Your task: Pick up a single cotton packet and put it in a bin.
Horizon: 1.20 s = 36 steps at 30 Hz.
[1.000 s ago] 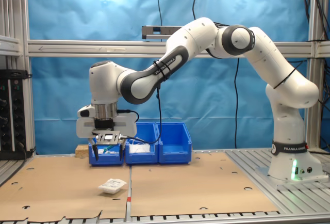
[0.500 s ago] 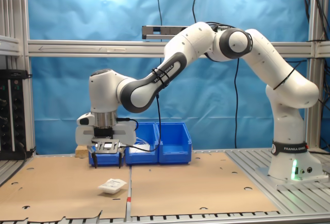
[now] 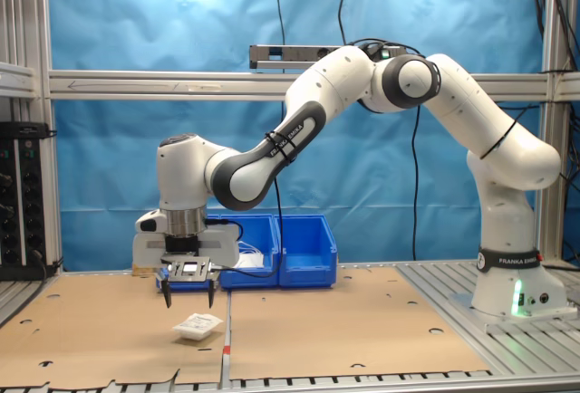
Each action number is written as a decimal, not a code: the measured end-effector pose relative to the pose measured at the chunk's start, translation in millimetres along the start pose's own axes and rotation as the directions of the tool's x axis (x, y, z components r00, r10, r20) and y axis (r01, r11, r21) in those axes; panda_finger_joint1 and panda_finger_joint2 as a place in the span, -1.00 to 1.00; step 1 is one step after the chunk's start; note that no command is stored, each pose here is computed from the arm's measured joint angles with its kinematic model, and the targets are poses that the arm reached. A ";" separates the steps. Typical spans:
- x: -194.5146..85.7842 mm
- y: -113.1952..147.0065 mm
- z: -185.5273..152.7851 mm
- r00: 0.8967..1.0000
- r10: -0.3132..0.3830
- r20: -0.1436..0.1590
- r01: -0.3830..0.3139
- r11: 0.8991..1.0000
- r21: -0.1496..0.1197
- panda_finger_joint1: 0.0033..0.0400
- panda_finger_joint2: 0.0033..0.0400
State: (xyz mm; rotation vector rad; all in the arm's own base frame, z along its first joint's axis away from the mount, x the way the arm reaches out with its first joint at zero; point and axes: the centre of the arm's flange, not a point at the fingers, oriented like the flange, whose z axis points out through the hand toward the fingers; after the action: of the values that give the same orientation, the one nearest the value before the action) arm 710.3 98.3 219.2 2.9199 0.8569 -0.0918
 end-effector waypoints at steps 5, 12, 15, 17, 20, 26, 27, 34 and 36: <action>0.8 1.8 4.1 1.000 0.002 -0.011 -0.002 1.000 -0.004 1.00 1.00; 0.5 5.5 10.0 1.000 0.007 -0.020 -0.007 1.000 -0.008 1.00 1.00; -0.3 7.6 12.7 1.000 0.010 -0.020 -0.010 1.000 -0.009 1.00 1.00; -1.0 9.2 14.2 1.000 0.012 -0.021 -0.012 1.000 -0.010 1.00 1.00; -2.6 13.6 16.2 1.000 0.019 -0.024 -0.019 1.000 -0.011 1.00 1.00; -6.3 22.5 17.0 0.999 0.032 -0.028 -0.032 0.999 -0.013 1.00 1.00; -7.1 24.1 17.2 0.999 0.034 -0.029 -0.034 0.999 -0.013 1.00 1.00; -12.9 33.0 21.9 0.998 0.048 -0.037 -0.048 0.999 -0.016 1.00 1.00; -15.0 34.2 24.7 0.998 0.050 -0.040 -0.051 0.999 -0.016 1.00 1.00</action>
State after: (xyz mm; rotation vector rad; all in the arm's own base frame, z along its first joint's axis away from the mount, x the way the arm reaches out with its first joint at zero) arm 715.4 58.9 198.5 2.9344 0.7849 -0.0222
